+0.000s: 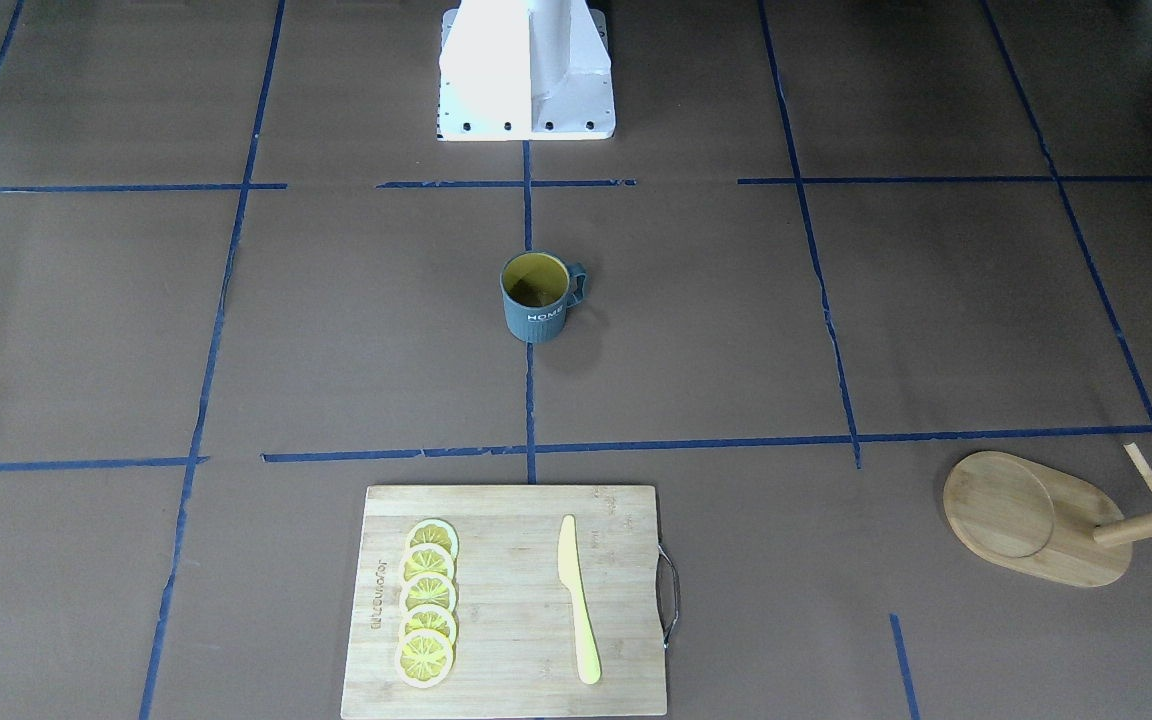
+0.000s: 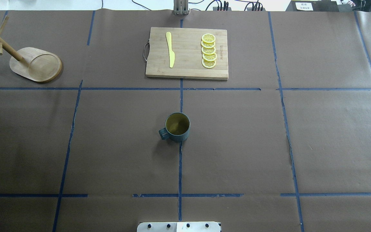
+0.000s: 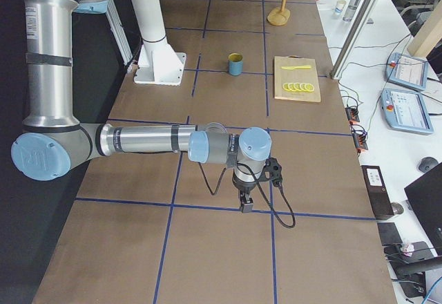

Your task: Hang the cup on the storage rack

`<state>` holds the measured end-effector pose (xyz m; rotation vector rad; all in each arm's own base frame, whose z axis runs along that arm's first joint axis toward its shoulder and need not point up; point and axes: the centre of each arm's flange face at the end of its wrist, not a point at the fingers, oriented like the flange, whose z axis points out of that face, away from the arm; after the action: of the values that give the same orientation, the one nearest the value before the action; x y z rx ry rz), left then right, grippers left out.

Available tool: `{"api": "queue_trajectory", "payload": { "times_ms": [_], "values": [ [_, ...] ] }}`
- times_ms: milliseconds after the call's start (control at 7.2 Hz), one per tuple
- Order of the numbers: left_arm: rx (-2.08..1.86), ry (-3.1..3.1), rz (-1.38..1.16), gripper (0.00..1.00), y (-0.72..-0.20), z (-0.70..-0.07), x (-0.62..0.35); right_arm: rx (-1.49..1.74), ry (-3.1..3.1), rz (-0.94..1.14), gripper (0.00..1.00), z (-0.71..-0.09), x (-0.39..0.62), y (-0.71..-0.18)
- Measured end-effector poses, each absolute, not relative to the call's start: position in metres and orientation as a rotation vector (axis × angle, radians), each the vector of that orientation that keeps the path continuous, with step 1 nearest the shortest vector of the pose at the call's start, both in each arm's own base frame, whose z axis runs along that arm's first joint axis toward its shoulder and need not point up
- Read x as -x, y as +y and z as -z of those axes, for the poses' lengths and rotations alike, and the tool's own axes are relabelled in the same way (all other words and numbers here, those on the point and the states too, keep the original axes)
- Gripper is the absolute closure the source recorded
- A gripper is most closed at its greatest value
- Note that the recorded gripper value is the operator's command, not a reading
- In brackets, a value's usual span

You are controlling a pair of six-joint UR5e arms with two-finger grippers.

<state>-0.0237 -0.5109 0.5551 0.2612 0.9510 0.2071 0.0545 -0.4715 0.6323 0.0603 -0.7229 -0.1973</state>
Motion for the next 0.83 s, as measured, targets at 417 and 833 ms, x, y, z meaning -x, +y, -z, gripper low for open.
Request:
{"api": "queue_trajectory", "payload": {
  "times_ms": [417, 833],
  "values": [
    [-0.42, 1.088, -0.417, 0.0, -0.507, -0.501, -0.057, -0.086, -0.724, 0.2, 0.0, -0.624, -0.053, -0.479],
    [-0.594, 1.066, -0.42, 0.0, -0.481, -0.452, -0.219, -0.076, -0.723, 0.198, 0.0, -0.629, -0.053, -0.475]
  ]
}}
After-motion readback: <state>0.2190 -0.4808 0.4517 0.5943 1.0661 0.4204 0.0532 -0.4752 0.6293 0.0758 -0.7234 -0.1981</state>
